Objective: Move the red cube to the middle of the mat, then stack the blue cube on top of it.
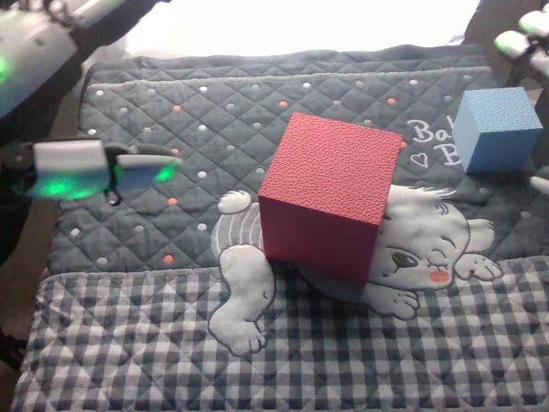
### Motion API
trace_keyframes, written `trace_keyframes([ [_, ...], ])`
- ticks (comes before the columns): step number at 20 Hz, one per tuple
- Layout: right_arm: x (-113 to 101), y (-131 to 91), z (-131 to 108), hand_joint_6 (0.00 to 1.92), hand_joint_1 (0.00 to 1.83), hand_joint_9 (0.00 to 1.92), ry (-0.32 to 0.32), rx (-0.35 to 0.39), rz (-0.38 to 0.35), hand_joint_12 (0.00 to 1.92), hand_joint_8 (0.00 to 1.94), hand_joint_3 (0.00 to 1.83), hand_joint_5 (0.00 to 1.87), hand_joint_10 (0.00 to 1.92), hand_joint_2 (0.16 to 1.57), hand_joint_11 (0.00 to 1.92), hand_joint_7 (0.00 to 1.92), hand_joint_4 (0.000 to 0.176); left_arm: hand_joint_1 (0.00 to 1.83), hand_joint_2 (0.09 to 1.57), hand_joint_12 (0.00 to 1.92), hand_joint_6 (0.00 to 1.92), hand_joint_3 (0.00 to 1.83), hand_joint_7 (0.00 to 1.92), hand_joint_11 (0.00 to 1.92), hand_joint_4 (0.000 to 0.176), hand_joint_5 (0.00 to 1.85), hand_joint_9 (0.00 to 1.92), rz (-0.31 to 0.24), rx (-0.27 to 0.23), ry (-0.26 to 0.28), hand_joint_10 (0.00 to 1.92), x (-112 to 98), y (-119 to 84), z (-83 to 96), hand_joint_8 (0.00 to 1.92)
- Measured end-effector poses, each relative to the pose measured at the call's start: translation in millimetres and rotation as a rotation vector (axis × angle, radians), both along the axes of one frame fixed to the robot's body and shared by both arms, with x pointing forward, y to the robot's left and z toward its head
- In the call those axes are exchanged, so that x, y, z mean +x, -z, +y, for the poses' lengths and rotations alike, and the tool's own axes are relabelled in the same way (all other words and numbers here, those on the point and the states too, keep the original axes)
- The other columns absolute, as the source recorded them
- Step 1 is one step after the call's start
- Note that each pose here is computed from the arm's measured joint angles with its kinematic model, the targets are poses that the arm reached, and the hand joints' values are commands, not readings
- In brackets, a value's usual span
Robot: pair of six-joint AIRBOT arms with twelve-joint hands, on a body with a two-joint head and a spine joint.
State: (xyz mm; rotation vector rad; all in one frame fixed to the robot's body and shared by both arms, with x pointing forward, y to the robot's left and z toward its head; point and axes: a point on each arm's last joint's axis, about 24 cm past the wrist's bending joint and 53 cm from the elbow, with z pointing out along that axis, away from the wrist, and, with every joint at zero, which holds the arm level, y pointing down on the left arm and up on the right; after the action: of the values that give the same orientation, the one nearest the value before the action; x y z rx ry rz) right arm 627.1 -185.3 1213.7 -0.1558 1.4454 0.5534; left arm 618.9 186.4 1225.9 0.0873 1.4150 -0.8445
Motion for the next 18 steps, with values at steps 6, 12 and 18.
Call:
trace_keyframes([
  [6,31.1,15.3,0.8,0.00,0.85,0.03,0.049,0.076,0.067,1.19,0.00,0.00,0.00,0.01,1.05,0.00,0.00,0.029,0.74,0.95,0.00,0.00,0.01,0.00,0.00,0.046,0.00,0.00,-0.017,-0.044,-0.039,0.00,-3.6,-2.6,13.6,0.00],
  [12,51.9,19.5,-9.4,0.00,0.95,0.07,0.060,0.262,0.138,1.55,0.00,0.01,0.00,0.04,1.09,0.00,0.00,0.000,0.76,0.96,0.00,0.00,0.01,0.00,0.00,0.062,0.00,0.00,-0.013,-0.055,-0.062,0.00,-3.1,-0.7,20.7,0.00],
  [18,67.8,21.8,-8.9,0.00,0.93,0.05,0.072,0.282,0.159,1.47,0.00,0.00,0.00,0.02,1.08,0.00,0.00,0.015,0.79,0.96,0.00,0.00,0.00,0.00,0.00,0.052,0.00,0.00,-0.024,-0.059,-0.059,0.00,-4.1,-3.3,20.5,0.00],
])
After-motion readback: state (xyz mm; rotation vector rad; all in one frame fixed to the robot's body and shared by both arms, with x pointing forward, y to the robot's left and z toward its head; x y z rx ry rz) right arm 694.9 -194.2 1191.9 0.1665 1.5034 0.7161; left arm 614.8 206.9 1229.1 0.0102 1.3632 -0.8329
